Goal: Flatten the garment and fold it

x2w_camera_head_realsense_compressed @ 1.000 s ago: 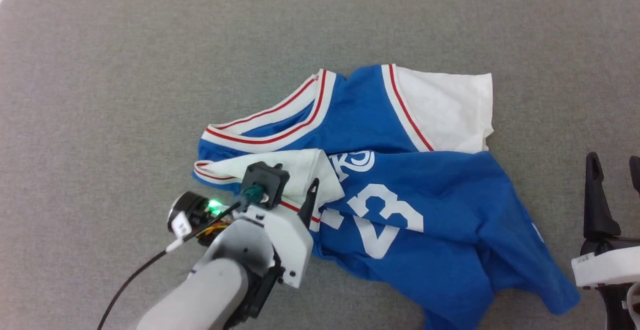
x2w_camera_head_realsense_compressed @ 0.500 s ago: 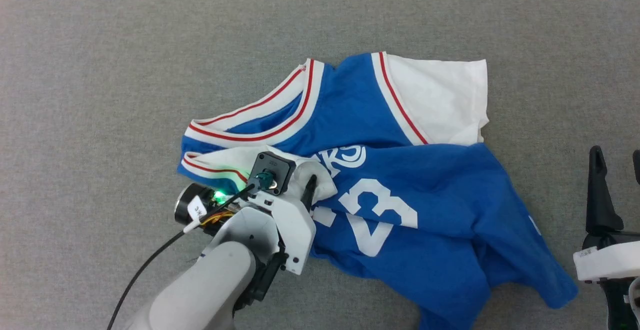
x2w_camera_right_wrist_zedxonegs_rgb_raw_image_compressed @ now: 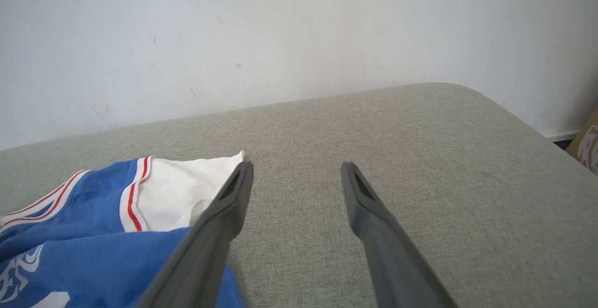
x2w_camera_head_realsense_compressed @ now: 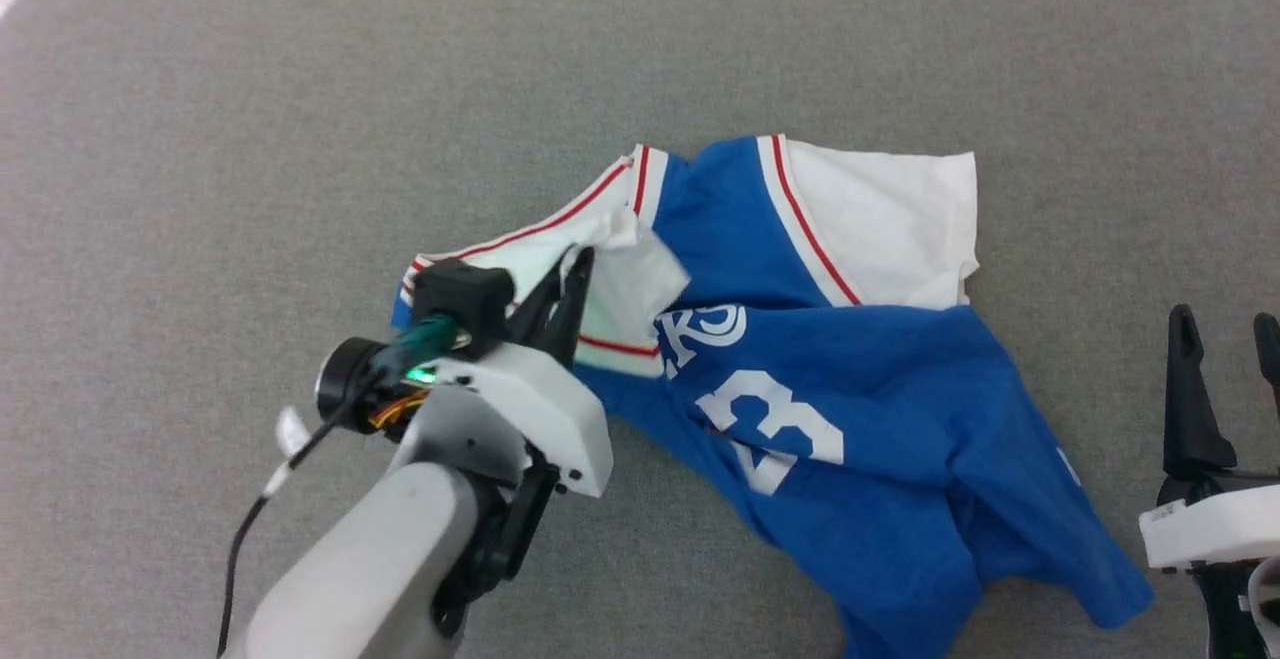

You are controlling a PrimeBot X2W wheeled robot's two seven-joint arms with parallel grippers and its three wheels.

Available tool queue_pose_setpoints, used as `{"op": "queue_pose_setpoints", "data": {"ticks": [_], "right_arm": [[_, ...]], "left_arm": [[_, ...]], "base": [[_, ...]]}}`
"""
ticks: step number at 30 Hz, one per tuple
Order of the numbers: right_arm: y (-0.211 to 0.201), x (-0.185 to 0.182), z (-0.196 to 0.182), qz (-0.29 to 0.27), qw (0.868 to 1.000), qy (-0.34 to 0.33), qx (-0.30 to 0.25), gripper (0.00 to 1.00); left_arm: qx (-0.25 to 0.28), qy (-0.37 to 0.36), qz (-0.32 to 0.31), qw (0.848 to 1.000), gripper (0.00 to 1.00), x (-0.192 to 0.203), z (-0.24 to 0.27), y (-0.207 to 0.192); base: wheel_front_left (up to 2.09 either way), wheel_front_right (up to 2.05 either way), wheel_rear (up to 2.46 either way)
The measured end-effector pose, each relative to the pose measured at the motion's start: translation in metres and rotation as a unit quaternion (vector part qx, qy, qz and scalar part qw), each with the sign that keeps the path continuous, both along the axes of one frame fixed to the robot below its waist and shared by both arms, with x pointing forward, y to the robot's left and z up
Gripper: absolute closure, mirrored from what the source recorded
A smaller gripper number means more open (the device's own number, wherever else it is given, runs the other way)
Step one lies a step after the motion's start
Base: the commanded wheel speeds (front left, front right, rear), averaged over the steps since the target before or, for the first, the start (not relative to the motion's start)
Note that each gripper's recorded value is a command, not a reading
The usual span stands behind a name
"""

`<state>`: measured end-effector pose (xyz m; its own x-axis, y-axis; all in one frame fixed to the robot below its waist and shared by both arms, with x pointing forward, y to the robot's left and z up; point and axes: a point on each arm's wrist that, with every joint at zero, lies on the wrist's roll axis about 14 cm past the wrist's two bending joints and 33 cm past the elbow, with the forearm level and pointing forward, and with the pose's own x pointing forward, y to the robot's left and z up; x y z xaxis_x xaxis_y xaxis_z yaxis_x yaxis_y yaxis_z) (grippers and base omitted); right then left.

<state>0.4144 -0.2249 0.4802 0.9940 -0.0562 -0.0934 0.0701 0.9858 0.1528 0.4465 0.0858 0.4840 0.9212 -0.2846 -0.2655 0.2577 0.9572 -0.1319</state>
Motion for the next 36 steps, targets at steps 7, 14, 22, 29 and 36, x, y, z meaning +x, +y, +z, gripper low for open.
{"op": "queue_pose_setpoints", "data": {"ticks": [7, 14, 22, 29, 36], "right_arm": [[0.001, -0.011, 0.009, 0.002, 1.0, -0.009, 0.0, 0.0], [0.01, -0.011, 0.011, 0.015, 1.0, -0.012, 0.002, 0.0], [0.023, -0.005, 0.011, 0.036, 0.999, -0.011, 0.002, 0.0], [0.025, -0.003, 0.012, 0.039, 0.999, -0.01, 0.001, 0.0], [0.024, 0.001, 0.004, 0.037, 0.999, 0.002, 0.001, 0.0]], "left_arm": [[-0.058, -0.016, 0.039, 0.997, 1.0, -0.044, 0.032, 0.039], [-0.027, 0.142, 0.152, 0.978, 1.0, -0.133, -0.04, 0.109], [-0.047, 0.188, 0.206, 0.959, 0.0, -0.167, -0.074, 0.124], [-0.055, 0.038, 0.198, 0.978, 0.0, -0.112, -0.003, 0.132], [0.01, -0.042, 0.099, 0.994, 0.0, -0.041, 0.044, 0.094]], "base": [[0.0, 0.0, 0.0], [0.0, 0.0, 0.0], [0.0, 0.0, 0.0], [0.0, 0.0, 0.0], [0.0, 0.0, 0.0]]}}
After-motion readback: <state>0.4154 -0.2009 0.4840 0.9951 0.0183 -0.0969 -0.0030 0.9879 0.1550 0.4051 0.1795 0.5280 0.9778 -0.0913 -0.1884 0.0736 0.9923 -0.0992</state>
